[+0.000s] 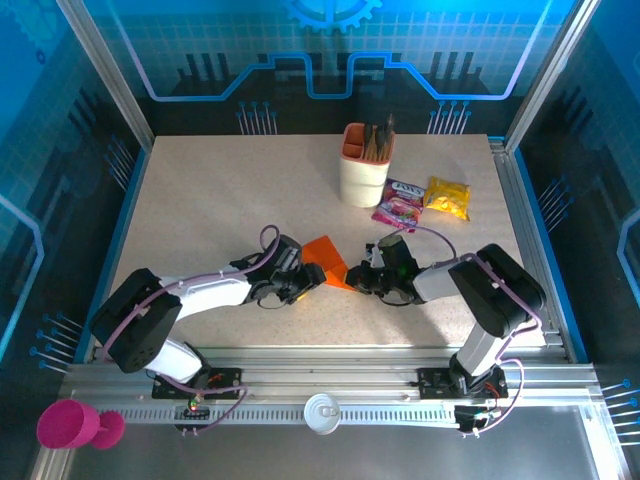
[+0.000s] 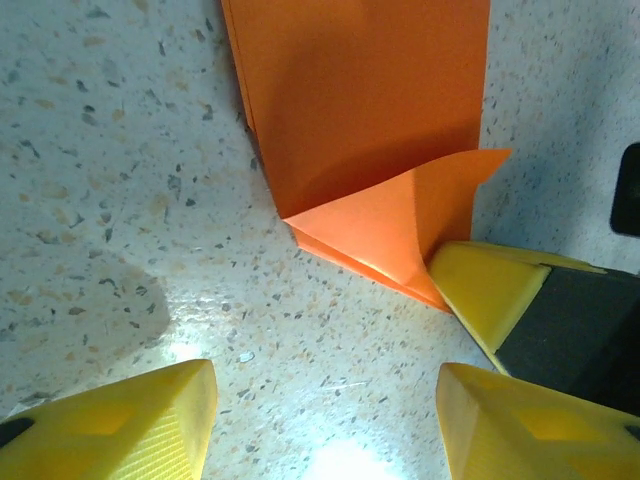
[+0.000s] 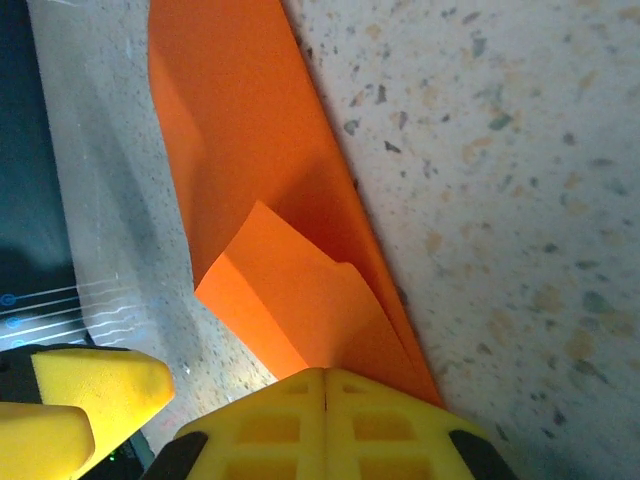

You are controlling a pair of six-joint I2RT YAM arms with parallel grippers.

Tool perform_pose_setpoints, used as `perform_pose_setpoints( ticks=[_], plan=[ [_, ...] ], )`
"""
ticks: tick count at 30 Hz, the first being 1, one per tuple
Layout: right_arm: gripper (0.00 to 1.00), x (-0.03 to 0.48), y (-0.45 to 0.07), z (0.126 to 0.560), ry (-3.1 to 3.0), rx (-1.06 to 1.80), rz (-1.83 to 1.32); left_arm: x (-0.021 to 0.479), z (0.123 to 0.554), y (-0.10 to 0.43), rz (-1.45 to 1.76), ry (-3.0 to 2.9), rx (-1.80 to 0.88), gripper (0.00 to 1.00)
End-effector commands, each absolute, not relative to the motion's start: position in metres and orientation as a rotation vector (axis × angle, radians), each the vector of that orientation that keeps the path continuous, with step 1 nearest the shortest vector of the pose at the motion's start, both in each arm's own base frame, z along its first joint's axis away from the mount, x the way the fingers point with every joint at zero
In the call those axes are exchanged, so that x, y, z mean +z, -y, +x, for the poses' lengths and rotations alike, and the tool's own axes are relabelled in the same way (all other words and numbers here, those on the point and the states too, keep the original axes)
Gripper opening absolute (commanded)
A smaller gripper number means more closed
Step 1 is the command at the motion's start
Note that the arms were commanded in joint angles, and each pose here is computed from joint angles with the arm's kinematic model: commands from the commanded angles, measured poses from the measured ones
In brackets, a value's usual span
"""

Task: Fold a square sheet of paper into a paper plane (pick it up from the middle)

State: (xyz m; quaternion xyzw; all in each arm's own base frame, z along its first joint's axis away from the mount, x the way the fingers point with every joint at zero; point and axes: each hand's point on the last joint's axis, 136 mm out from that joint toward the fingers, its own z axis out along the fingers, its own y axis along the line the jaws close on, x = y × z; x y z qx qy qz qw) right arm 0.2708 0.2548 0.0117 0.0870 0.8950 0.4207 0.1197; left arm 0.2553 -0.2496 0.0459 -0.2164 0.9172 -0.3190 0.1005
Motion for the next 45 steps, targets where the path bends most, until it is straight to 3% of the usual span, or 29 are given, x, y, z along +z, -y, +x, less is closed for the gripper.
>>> perform_pose_setpoints(
  ticks=[1,12,23,33,45],
  plan=[
    [0.0,-0.049,-0.224,0.233,-2.839,1.017,0.438,0.057,0.267,0.251,-0.708,-2.65,-0.951,0.59],
    [0.0,-0.051,-0.22,0.228,-2.85,1.005,0.432,0.05,0.29,0.259,-0.695,-2.646,-0.884,0.39],
    [0.0,-0.052,-0.219,0.228,-2.855,1.001,0.43,0.038,0.289,0.239,-0.775,-2.664,-0.715,0.4],
    [0.0,-0.052,-0.219,0.227,-2.862,0.995,0.431,0.029,0.293,0.25,-0.74,-2.689,-0.759,0.39],
    [0.0,-0.053,-0.217,0.226,-2.869,0.978,0.429,0.031,0.308,0.252,-0.706,-2.67,-0.768,0.3]
  ],
)
